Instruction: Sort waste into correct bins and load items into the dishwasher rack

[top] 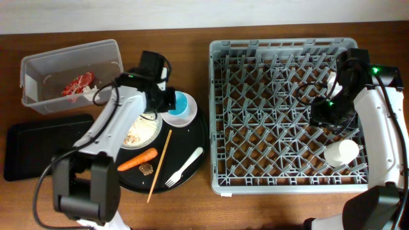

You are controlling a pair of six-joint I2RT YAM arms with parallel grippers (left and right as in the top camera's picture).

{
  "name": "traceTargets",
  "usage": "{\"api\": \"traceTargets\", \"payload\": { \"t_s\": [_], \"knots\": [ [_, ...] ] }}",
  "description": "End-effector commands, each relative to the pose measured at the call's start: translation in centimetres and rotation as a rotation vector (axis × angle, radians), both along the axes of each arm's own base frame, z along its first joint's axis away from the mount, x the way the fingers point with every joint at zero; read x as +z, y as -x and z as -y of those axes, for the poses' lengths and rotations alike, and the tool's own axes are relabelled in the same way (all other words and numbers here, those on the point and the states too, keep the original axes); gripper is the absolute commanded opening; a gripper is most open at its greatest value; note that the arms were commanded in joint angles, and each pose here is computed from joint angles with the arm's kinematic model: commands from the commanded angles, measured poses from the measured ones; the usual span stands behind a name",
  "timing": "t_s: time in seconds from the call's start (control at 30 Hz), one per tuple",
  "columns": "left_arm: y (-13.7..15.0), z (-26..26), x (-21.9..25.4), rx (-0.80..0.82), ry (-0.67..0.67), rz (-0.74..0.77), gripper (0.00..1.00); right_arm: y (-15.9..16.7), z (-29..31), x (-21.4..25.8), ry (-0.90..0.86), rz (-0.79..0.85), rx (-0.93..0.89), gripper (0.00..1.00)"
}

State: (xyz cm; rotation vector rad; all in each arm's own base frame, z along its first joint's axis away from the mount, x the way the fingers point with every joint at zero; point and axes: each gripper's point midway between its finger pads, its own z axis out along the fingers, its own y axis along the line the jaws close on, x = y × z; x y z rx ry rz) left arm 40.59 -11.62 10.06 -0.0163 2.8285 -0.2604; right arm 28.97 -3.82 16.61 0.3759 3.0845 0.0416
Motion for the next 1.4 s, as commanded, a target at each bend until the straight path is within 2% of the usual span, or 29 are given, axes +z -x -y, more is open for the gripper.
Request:
{"api": "traceTargets", "payload": {
  "t_s": [0.0,0.07,0.13,0.2,0.3,0.4,0.43,0.5,0.77,0.93,1.07,1.17,1.3,1.33,1.37],
  "knots": [
    [0.4,2.8,7.9,-0.071,0.319,0.094,0.00,-0.9,-1.3,0.5,-0.079,0.047,0.072,0.55],
    [1.5,4.7,10.7,-0.146,0.533,0.083,0.00,-1.8,-4.5,1.2,-0.255,0.125,0.222,0.55],
    [2.4,6.0,12.5,-0.212,0.697,0.060,0.00,-2.2,-8.8,3.3,-0.501,0.256,0.450,0.55],
    [3.4,7.2,14.0,-0.266,0.820,0.034,0.00,-2.1,-11.5,5.5,-0.663,0.376,0.598,0.58],
    [4.7,8.6,16.6,-0.361,0.983,0.022,0.00,-2.2,-13.5,8.0,-0.808,0.520,0.710,0.62],
    [5.8,9.7,18.4,-0.438,1.085,0.014,0.00,-2.2,-14.8,9.7,-0.905,0.593,0.737,0.78],
    [6.1,10.2,18.4,-0.443,1.088,-0.002,0.00,-2.1,-15.4,10.2,-0.936,0.605,0.744,0.85],
    [6.5,11.0,18.5,-0.463,1.091,-0.012,0.00,-1.7,-16.4,10.4,-0.962,0.602,0.772,0.92],
    [7.8,15.1,17.8,-0.504,1.031,-0.048,0.00,-0.3,-20.6,11.4,-1.049,0.603,0.894,0.93],
    [8.7,16.2,17.7,-0.533,1.032,-0.068,0.00,-0.4,-21.0,12.3,-1.094,0.638,0.898,0.91],
    [8.8,16.5,17.3,-0.525,1.008,-0.068,0.00,-0.3,-21.1,12.5,-1.111,0.637,0.891,0.81],
    [8.6,16.5,17.1,-0.511,0.995,-0.067,0.00,-0.1,-21.0,12.5,-1.115,0.626,0.884,0.64],
    [8.4,16.4,17.0,-0.507,0.988,-0.064,0.02,-0.1,-21.0,12.5,-1.116,0.623,0.882,0.57],
    [8.3,16.4,16.9,-0.502,0.979,-0.060,0.08,-0.1,-21.0,12.5,-1.116,0.623,0.882,0.55],
    [8.2,16.4,16.7,-0.497,0.970,-0.055,0.22,-0.1,-21.0,12.5,-1.113,0.622,0.882,0.52]
  ]
}}
